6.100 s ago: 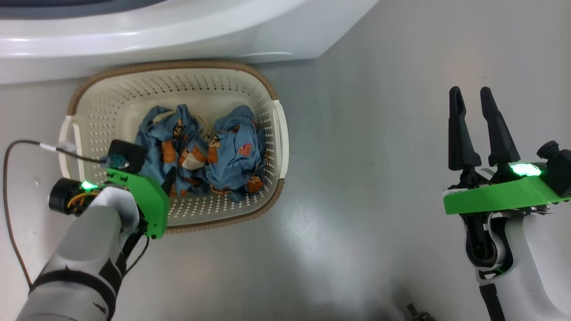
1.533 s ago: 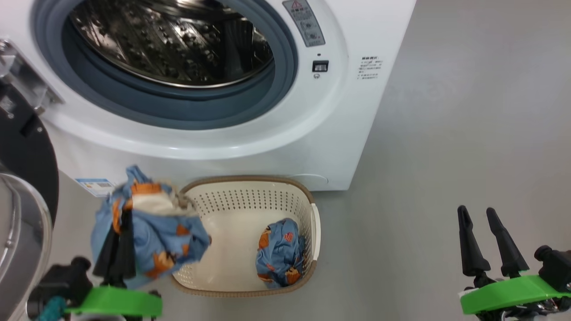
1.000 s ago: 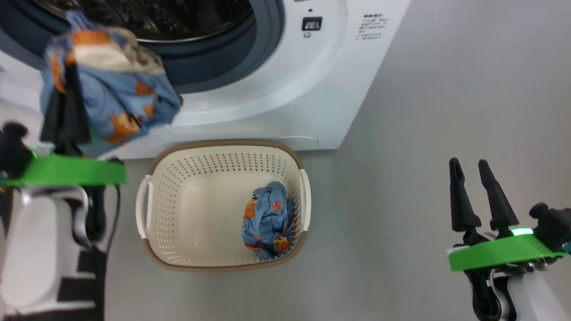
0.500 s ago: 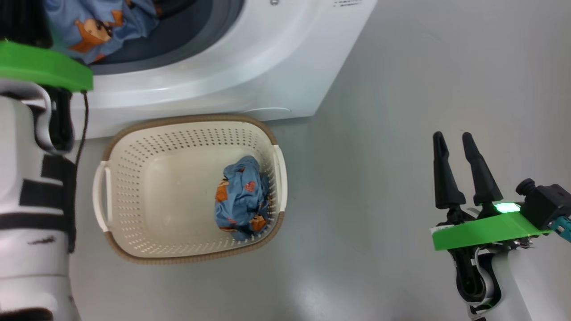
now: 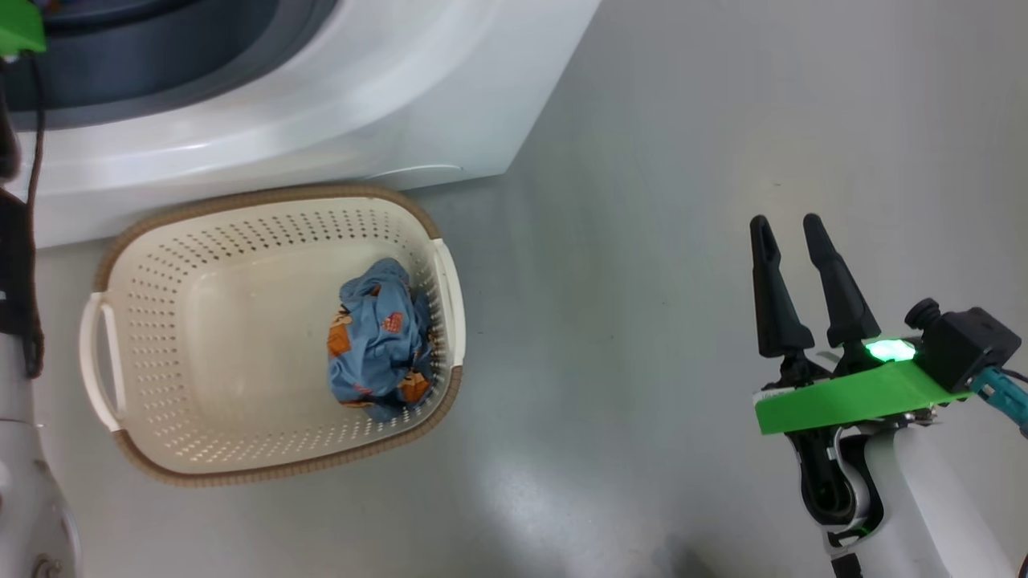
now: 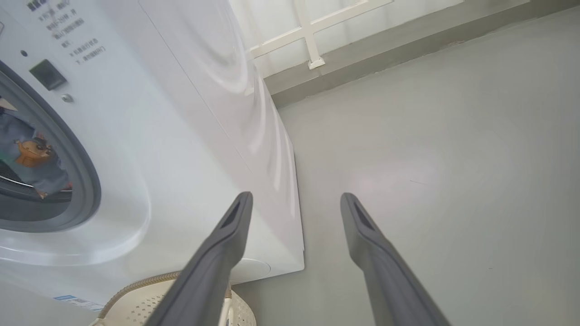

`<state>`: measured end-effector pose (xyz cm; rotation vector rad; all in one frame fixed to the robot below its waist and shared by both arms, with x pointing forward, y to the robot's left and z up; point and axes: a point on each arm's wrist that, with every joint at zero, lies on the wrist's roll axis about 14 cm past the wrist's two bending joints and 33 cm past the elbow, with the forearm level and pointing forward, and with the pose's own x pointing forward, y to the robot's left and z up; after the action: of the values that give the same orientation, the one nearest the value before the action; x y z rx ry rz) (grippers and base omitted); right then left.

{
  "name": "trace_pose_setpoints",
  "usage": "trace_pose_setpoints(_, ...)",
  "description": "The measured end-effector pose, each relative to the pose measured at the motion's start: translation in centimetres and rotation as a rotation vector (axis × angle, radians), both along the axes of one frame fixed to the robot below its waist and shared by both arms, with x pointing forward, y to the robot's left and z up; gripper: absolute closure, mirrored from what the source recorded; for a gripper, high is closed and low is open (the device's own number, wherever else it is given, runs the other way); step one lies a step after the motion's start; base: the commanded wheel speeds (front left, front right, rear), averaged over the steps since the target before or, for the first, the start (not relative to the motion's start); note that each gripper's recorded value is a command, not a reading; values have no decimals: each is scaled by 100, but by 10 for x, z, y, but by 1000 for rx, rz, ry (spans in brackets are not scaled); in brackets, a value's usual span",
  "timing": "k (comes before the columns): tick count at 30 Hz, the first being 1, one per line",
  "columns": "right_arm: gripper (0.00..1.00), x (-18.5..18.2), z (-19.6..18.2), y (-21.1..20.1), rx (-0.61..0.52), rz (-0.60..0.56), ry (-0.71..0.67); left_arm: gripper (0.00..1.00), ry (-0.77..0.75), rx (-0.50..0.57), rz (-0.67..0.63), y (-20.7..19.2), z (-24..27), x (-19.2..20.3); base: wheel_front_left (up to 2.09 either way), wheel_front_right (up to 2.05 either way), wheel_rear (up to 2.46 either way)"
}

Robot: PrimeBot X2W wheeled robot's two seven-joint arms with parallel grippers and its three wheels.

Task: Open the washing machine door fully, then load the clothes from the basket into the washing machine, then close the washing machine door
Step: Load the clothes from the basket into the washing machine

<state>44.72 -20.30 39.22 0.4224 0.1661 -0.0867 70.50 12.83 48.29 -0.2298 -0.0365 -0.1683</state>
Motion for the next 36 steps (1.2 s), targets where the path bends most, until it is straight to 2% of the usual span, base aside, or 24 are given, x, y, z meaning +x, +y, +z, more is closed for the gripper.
trace_pose_setpoints(1,0,1,1,-2,-3,-3,-3,100,4,-5,-2,-2,-3,1,0,0,0)
trace_pose_setpoints(2,0,1,1,-3,-6,-7,-3,84,9,-4,-5,-4,-5,1,0,0,0)
trace_pose_setpoints(3,0,0,0,-5,-8,-10,0,2,10,-4,-6,-5,-7,2,0,0,0)
trace_pose_setpoints(20,0,1,13,0,1,-2,-31,0,31,-19,10,-2,-11,-19,0,0,0)
trace_pose_setpoints(28,0,0,27,3,2,13,-64,0,54,6,12,-2,-16,-50,0,0,0)
trace_pose_setpoints(36,0,-18,37,-4,-12,9,-71,0,107,24,15,-2,-29,-101,0,0,0)
